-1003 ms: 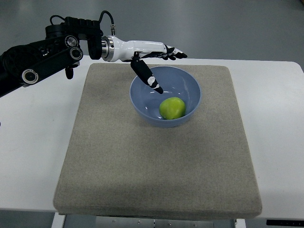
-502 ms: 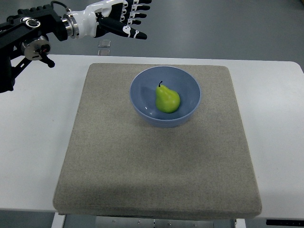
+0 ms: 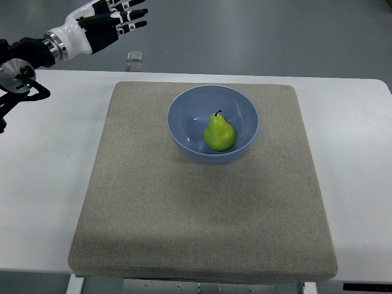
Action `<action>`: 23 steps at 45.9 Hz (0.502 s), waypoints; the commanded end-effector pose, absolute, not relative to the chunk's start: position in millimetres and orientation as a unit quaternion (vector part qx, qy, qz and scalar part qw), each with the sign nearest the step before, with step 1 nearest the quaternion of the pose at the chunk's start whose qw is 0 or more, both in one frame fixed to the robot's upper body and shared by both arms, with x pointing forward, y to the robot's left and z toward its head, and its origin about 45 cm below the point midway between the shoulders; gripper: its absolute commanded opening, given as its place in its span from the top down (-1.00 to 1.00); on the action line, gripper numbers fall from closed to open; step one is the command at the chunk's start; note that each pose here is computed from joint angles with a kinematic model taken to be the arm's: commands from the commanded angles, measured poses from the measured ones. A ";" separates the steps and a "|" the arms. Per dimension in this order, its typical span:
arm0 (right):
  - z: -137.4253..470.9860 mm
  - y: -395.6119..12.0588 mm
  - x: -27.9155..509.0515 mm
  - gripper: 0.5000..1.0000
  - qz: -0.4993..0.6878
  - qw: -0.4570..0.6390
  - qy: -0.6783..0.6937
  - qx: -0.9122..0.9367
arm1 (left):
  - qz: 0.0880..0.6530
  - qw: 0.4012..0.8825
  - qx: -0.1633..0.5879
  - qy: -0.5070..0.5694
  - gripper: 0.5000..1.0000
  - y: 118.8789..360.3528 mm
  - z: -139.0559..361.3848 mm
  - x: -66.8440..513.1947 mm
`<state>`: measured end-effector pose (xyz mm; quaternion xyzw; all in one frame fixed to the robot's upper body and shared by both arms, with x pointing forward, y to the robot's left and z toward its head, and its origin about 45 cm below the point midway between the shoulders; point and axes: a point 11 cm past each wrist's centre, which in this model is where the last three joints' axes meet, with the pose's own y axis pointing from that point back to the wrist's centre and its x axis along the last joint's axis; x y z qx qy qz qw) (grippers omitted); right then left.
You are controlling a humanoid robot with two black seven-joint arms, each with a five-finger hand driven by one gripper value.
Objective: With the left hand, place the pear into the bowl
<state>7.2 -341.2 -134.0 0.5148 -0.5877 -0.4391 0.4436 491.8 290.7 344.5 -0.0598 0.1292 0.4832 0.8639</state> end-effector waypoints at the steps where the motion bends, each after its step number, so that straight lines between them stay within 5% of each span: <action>1: -134.0 -341.1 7.3 -0.70 -0.439 0.444 -0.588 0.515 | 0.482 0.861 -0.070 0.142 -0.99 296.3 342.5 489.6; 23: -134.1 -339.8 8.4 -0.70 -0.443 0.438 -0.588 0.516 | 0.483 0.857 -0.072 0.166 -0.99 300.0 337.1 486.7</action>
